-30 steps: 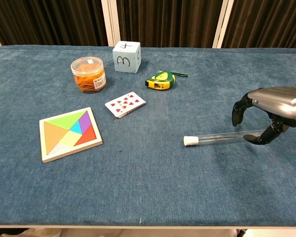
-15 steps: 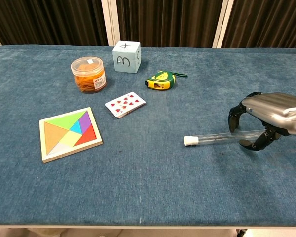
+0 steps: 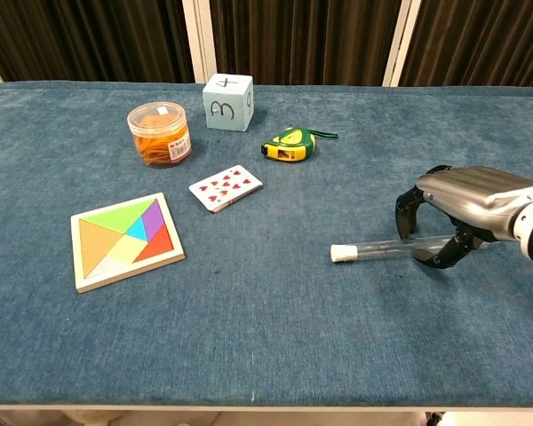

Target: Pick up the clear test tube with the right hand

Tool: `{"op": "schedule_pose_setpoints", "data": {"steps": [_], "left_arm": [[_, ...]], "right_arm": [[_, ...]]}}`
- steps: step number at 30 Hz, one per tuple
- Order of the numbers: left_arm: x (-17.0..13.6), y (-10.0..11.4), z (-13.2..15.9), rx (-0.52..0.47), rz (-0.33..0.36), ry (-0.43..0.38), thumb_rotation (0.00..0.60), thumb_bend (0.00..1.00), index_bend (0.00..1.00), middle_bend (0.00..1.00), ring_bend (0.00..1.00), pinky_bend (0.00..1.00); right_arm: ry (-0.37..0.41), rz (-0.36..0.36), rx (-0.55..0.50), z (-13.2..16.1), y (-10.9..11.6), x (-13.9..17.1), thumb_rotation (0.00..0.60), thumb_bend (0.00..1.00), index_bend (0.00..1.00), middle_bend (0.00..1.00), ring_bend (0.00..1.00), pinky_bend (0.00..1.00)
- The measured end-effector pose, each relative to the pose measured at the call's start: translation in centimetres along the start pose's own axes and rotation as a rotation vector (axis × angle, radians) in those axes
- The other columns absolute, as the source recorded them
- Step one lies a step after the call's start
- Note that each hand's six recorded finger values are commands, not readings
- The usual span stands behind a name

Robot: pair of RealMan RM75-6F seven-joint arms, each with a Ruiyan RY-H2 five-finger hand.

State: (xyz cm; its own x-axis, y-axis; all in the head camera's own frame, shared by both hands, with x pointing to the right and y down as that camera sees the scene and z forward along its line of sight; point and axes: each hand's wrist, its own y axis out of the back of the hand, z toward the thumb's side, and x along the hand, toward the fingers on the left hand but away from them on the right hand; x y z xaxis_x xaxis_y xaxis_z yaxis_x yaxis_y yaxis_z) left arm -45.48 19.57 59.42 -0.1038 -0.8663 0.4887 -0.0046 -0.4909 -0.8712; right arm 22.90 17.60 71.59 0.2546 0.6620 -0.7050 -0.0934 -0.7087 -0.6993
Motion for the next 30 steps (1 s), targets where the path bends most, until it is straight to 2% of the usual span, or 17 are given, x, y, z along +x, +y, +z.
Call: {"op": "schedule_pose_setpoints", "data": {"steps": [22, 30], "left_arm": [[0.0, 0.0, 0.0, 0.003, 0.0, -0.003, 0.6, 0.37, 0.14, 0.0, 0.0, 0.04], [-0.1, 0.1, 0.1, 0.004, 0.002, -0.005, 0.6, 0.37, 0.14, 0.0, 0.0, 0.04]], "right_arm": [[0.022, 0.018, 0.006, 1.3, -0.4, -0.6, 0.6, 0.5, 0.55, 0.47, 0.27, 0.0], [0.032, 0.026, 0.003, 1.7, -0.6, -0.7, 0.6, 0.61, 0.59, 0.51, 0.3, 0.0]]}}
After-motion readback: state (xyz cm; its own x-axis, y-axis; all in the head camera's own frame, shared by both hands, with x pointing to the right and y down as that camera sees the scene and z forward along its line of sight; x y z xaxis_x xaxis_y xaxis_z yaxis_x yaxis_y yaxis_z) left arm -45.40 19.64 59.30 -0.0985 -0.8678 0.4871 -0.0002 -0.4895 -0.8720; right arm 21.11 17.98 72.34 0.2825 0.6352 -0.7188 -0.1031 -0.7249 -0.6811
